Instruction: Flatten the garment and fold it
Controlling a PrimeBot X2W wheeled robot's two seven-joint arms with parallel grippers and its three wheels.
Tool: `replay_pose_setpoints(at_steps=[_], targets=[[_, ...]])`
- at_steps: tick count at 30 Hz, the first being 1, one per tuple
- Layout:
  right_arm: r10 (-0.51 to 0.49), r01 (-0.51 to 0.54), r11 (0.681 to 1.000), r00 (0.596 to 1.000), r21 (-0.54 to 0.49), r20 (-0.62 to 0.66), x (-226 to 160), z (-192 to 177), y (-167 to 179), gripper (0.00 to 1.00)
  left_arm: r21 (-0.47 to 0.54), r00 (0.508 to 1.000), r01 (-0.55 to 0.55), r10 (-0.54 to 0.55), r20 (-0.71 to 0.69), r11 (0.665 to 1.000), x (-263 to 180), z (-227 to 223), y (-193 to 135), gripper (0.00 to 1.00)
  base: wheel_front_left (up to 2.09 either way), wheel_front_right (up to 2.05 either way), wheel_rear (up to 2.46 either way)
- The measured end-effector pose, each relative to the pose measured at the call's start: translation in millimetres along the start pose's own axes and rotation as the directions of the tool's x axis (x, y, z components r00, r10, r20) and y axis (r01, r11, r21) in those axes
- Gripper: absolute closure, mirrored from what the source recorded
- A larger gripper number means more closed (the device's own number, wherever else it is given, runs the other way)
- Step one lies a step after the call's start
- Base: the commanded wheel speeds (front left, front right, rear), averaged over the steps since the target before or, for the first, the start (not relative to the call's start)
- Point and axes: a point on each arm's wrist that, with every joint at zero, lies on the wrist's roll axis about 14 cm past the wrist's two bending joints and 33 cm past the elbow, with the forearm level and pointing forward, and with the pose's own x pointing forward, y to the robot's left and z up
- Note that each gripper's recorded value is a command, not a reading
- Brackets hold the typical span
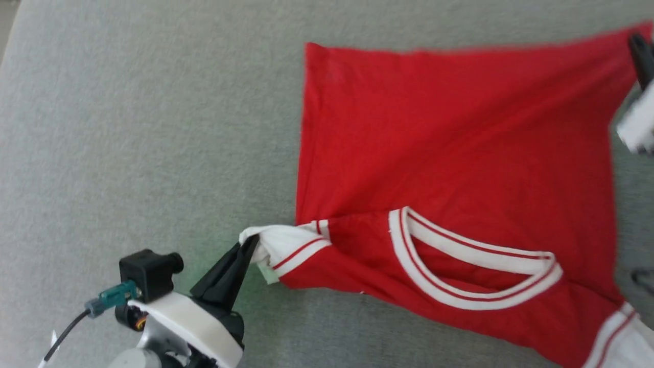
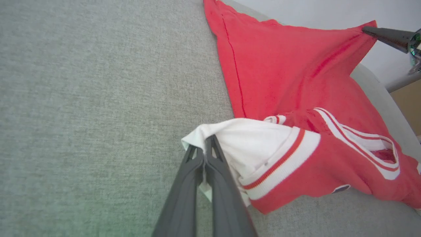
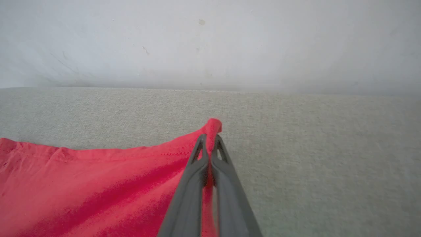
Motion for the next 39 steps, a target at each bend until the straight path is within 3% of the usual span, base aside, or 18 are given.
replay_pose_setpoints(at_steps=[5,12,19,23,26,27,28,32,39], targets=[[-0.146,0.141,0.984,0.988,0.112,0.039,-80,-17,-55,1.0,0.031,0.999,0.053,-0.053,0.012,0.998,1,4,-17,1.0,0.0,0.0,0.0],[-0.366,0.368,0.895,0.929,0.252,-0.056,-202,-80,-111,1.0,0.044,0.988,0.156,-0.156,-0.003,0.987,4,2,-49,1.0,0.0,0.0,0.0],[-0.391,0.493,0.776,0.866,0.395,-0.312,-301,-181,-117,1.0,0.056,0.977,0.214,-0.213,-0.02,0.975,0,2,-69,1.0,0.0,0.0,0.0],[-0.377,0.528,0.742,0.839,0.414,-0.393,-327,-220,-104,1.0,0.05,0.975,0.219,-0.217,-0.041,0.975,-4,-4,-73,1.0,0.0,0.0,0.0],[-0.378,0.512,0.756,0.85,0.407,-0.366,-321,-222,-98,1.0,0.058,0.974,0.226,-0.224,-0.031,0.972,-6,-1,-77,1.0,0.0,0.0,0.0],[-0.385,0.504,0.765,0.857,0.402,-0.342,-317,-217,-99,0.69,0.061,0.973,0.229,-0.228,-0.027,0.972,-7,0,-78,1.0,0.0,0.0,0.0],[-0.387,0.491,0.777,0.866,0.394,-0.315,-312,-211,-98,0.0,0.063,0.972,0.233,-0.232,-0.023,0.97,-8,1,-80,1.0,0.0,0.0,0.0],[-0.377,0.419,0.841,0.908,0.341,-0.184,-287,-166,-93,0.0,0.07,0.969,0.248,-0.248,-0.011,0.966,-13,4,-87,1.0,0.0,0.0,0.0],[-0.283,0.269,0.955,0.952,0.124,0.117,-247,-27,-66,0.0,0.073,0.968,0.25,-0.251,0.001,0.966,-21,6,-90,1.0,0.0,0.0,0.0]])
